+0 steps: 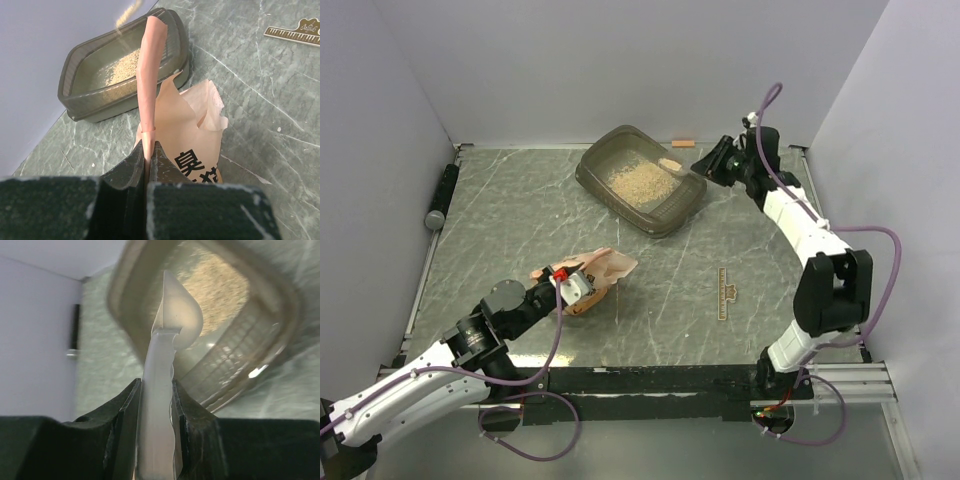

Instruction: Fill the litter box with clean litter

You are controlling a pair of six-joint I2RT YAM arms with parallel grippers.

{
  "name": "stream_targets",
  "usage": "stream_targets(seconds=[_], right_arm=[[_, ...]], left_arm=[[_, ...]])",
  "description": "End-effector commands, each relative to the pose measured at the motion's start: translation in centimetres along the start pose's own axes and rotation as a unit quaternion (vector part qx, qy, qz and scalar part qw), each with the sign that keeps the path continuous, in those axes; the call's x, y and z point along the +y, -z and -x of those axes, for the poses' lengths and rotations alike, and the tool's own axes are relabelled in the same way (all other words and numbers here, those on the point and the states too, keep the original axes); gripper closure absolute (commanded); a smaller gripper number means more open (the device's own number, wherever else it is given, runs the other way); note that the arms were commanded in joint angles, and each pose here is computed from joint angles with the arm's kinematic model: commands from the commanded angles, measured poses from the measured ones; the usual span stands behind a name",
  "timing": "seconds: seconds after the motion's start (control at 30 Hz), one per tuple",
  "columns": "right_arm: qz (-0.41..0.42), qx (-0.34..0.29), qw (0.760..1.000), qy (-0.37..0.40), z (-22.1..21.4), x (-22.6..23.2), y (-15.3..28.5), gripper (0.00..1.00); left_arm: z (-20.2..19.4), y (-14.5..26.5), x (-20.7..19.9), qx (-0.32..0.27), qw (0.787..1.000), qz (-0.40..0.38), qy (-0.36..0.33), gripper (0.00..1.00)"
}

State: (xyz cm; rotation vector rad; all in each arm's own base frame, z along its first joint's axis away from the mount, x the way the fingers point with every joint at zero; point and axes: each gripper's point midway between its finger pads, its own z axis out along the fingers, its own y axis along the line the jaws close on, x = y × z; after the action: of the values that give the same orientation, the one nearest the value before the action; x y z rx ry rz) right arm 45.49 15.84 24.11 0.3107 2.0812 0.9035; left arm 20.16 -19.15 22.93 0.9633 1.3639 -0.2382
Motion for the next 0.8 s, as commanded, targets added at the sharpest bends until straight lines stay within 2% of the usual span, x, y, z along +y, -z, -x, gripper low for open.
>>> stream_targets(seconds=[0.0, 0.17, 0.27, 0.57, 0.67, 0.77], right_arm=[[-0.102, 0.061, 0.989, 0.091, -2.6, -3.7, -1.3, 1.00], [-0.159, 0.064, 0.966, 0.196, -3.0, -2.6, -2.1, 1.00], [-0.187, 0.063, 0.944, 0.265, -3.4, -1.7, -2.3, 1.00], [-0.236, 0.031, 0.899, 0.367, -2.9, 1.1, -0.6, 1.00], [-0.228, 0.026, 0.901, 0.368, -3.1, 2.4, 0.9, 1.00], [-0.183, 0.019, 0.918, 0.352, -3.5, 4.8, 3.7, 1.00]], left_arm=[[3.4, 0.3, 1.6, -0.056, 0.998, 0.026, 0.020, 0.99], [3.5, 0.4, 1.7, -0.057, 0.998, 0.027, 0.018, 0.99], [3.5, 0.5, 1.7, -0.057, 0.998, 0.029, 0.020, 0.99], [3.6, 0.5, 1.5, -0.058, 0.998, 0.022, 0.019, 0.99], [3.6, 0.5, 1.5, -0.059, 0.998, 0.021, 0.019, 0.99], [3.7, 0.5, 1.5, -0.059, 0.998, 0.021, 0.018, 0.99]])
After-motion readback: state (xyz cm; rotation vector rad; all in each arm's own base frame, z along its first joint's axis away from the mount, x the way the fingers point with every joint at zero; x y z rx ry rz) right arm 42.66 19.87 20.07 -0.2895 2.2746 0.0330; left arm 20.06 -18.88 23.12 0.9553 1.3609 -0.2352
